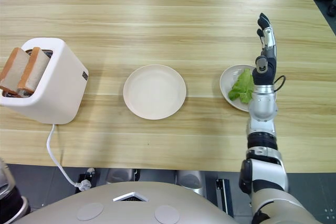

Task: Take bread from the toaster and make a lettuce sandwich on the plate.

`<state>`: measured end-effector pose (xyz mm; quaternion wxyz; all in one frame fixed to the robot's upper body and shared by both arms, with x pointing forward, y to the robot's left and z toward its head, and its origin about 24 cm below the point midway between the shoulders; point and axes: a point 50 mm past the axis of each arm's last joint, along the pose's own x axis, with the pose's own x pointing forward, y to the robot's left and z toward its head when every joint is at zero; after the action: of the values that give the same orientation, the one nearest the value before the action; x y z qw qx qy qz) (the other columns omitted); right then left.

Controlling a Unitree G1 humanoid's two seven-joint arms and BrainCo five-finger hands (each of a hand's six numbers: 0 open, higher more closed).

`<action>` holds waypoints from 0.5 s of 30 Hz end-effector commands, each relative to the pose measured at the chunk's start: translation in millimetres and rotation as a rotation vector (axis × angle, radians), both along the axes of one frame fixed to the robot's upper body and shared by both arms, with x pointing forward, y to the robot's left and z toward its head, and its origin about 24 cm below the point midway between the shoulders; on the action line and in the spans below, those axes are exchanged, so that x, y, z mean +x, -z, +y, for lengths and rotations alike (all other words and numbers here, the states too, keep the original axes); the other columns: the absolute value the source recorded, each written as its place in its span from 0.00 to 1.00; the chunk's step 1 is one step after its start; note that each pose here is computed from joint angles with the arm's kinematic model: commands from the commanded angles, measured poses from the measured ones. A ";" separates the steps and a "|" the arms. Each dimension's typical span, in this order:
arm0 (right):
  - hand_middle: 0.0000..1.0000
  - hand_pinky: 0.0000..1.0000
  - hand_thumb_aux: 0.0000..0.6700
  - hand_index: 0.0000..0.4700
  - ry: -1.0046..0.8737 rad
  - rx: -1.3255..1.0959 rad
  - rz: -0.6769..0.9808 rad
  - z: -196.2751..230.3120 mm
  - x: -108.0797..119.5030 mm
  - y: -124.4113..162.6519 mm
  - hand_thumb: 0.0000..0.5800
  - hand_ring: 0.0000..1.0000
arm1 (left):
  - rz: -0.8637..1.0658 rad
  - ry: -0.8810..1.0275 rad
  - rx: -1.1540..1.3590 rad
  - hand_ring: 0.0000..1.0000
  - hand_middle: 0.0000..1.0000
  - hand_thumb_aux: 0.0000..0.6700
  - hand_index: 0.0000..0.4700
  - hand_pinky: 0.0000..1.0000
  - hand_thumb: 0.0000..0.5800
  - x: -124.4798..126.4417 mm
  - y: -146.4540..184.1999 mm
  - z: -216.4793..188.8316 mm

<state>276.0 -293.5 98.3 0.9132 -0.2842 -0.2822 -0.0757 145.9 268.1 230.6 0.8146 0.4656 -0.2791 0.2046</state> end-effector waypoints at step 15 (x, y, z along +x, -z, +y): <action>0.00 0.00 0.00 0.00 0.241 -0.141 0.214 -41.0 -11.1 30.2 0.00 0.00 | 0.579 -0.370 -0.105 0.00 0.00 0.00 0.00 0.00 0.00 23.0 131.4 93.7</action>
<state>264.4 -333.7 67.5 0.9003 -0.3857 -0.1517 -0.1329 167.7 358.4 104.0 0.8312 0.5057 0.0554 0.2242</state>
